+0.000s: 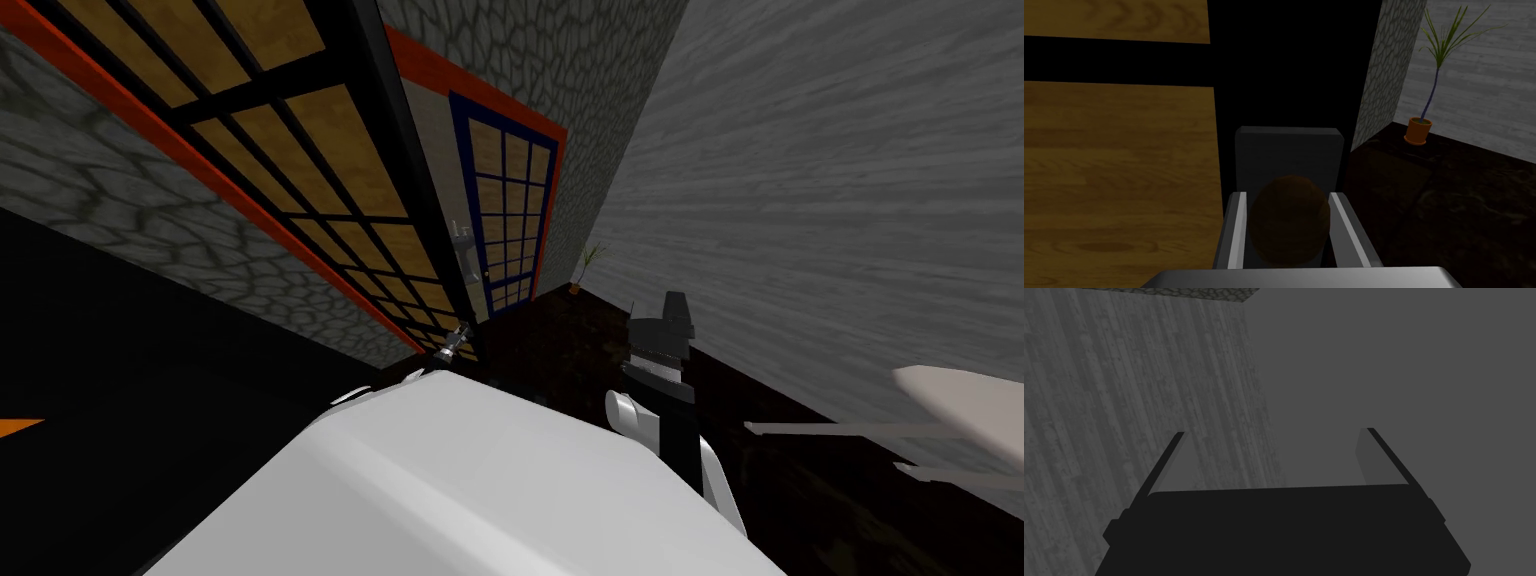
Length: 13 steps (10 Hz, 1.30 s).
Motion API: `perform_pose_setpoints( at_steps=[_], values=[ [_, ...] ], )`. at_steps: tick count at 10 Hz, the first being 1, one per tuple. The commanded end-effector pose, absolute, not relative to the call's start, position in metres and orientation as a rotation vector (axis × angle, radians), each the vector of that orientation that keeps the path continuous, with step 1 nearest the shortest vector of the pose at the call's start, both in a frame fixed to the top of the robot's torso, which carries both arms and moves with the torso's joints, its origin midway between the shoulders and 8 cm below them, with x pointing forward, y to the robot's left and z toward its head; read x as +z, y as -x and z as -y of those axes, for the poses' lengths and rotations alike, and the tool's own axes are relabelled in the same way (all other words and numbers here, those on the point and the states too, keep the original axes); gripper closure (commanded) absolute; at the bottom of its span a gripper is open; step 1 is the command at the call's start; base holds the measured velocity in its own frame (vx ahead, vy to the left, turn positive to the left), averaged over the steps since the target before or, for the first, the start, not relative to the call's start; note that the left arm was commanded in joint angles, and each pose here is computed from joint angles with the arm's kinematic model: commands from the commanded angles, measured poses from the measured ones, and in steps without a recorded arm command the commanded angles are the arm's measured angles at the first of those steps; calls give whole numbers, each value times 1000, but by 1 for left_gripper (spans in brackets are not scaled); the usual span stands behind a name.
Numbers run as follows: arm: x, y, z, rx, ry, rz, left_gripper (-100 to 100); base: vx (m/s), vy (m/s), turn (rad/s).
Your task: Pull the door open
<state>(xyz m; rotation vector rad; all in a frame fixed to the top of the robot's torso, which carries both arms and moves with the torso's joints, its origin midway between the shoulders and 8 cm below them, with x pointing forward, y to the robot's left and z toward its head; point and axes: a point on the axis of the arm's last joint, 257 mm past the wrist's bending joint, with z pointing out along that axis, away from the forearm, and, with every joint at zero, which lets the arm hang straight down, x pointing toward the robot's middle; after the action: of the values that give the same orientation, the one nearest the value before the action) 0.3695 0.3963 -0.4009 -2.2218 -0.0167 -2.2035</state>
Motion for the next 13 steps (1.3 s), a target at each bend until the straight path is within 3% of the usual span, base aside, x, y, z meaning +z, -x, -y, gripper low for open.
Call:
perform_pose_setpoints(
  at_steps=[1,13],
  values=[
    [-400,-364,-396,-2213,2226,0,100,-117,27,-101],
    [-400,-324,-394,-2266,2276,-117,100,-183,62,-121]
  ],
)
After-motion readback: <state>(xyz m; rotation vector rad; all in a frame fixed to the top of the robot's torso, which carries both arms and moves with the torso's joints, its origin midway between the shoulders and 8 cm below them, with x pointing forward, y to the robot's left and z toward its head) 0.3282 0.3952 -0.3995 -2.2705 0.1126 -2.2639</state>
